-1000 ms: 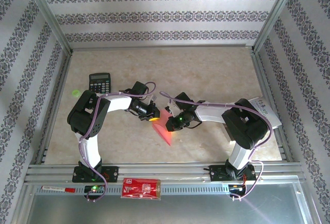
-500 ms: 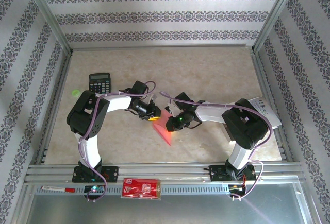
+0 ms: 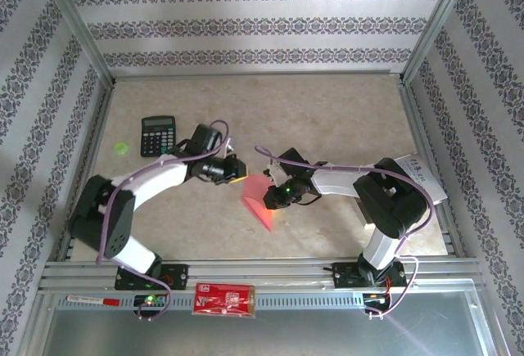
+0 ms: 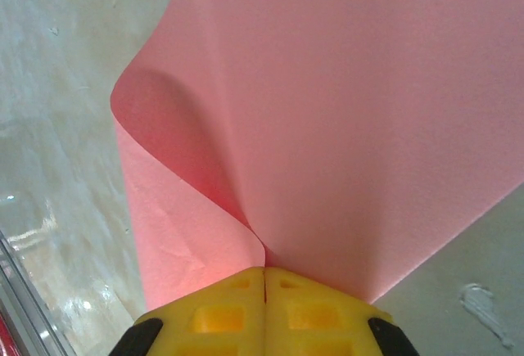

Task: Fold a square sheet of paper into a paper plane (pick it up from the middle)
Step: Perform the third fold on the triangle at the bottom-center of the table.

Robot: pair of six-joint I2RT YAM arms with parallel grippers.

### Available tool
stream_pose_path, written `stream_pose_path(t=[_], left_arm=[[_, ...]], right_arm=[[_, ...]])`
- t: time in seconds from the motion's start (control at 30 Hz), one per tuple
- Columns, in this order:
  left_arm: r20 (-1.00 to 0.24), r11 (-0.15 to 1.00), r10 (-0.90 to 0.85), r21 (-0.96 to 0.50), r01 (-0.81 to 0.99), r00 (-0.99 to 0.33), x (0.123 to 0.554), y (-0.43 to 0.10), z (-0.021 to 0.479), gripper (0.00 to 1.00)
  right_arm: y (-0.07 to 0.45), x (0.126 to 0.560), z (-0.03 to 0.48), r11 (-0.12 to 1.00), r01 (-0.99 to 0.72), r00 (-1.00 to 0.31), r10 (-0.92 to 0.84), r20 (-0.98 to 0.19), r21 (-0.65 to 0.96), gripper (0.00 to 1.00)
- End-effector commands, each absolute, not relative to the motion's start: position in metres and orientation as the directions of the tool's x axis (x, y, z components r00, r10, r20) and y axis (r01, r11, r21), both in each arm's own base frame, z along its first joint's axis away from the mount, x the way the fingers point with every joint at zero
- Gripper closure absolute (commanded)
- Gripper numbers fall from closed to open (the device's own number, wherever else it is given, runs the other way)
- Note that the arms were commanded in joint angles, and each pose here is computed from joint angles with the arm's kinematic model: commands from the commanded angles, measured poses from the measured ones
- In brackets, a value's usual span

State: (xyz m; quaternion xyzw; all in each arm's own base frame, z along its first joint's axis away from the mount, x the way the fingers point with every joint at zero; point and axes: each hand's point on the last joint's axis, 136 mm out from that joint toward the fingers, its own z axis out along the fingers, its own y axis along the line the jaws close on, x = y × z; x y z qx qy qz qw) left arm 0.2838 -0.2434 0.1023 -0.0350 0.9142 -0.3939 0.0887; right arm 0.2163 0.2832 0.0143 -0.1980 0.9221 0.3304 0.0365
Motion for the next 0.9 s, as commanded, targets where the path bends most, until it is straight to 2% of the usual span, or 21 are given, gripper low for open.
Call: stream_pose_path(t=[0.0, 0.17, 0.4, 0.87], left_arm=[[-0.092, 0.677, -0.179, -0.734, -0.055, -0.980, 0.255, -0.246, 0.093, 0.92], [-0.103, 0.627, -0.139, -0.779, -0.007, -0.985, 0.225, -0.276, 0.098, 0.99], [-0.085, 0.607, -0.072, -0.794, 0.024, -0.994, 0.193, -0.308, 0.085, 1.00], [-0.052, 0.604, -0.028, -0.796, 0.024, -0.998, 0.180, -0.339, 0.058, 1.00]], right_arm=[[0.256, 0.197, -0.016, 0.796, -0.330, -0.939, -0.332, -0.090, 0.507, 1.00], [0.254, 0.194, -0.021, 0.805, -0.313, -0.944, -0.323, -0.071, 0.504, 1.00], [0.247, 0.190, -0.028, 0.820, -0.308, -0.944, -0.325, -0.051, 0.483, 1.00], [0.244, 0.188, -0.039, 0.835, -0.296, -0.946, -0.323, -0.022, 0.465, 1.00]])
